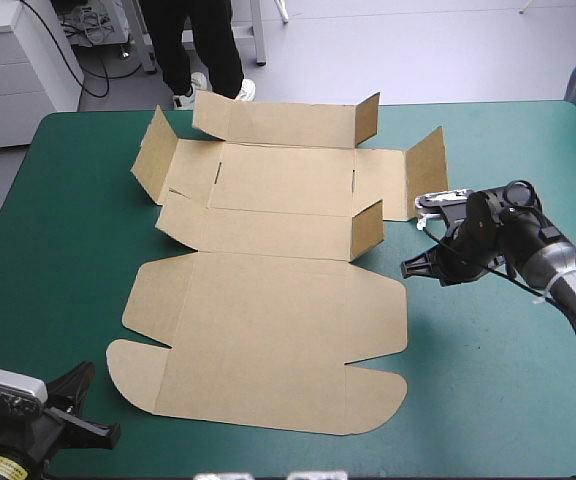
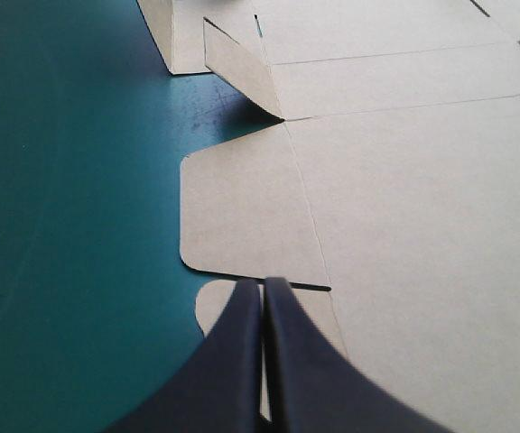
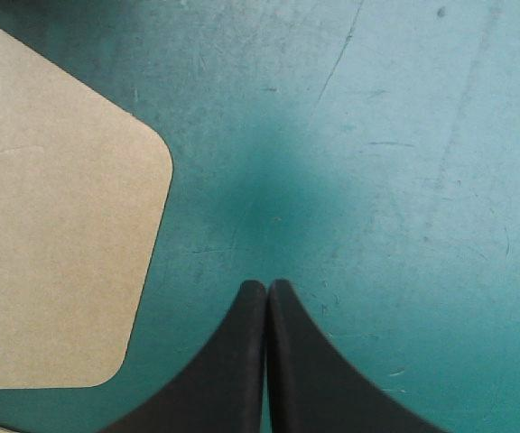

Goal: Fold the box

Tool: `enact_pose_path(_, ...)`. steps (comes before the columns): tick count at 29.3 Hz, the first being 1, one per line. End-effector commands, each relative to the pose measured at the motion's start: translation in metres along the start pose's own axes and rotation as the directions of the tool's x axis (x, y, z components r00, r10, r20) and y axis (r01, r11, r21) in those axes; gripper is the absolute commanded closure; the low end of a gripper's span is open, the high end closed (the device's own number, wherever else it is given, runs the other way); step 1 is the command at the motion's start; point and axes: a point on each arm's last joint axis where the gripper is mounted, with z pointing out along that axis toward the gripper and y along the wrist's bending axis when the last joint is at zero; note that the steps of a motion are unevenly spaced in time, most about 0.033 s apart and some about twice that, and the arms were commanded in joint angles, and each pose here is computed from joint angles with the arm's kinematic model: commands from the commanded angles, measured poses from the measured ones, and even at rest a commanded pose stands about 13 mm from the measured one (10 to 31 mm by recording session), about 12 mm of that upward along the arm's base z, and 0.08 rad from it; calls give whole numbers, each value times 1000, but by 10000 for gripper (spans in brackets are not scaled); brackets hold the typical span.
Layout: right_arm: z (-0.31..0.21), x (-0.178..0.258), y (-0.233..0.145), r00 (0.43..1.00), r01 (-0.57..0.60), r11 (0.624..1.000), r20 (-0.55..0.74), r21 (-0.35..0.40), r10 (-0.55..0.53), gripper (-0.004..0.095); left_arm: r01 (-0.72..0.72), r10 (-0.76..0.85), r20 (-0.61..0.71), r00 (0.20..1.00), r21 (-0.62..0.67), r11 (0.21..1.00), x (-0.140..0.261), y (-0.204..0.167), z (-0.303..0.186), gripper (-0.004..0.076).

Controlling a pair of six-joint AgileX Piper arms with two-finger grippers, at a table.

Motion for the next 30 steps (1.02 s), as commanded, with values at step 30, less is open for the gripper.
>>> enact_pose_path(30, -34, -9, 1, 997, -35, 999, 74, -7, 35, 924, 2, -3, 86, 996, 9, 1000, -14, -1, -3, 732)
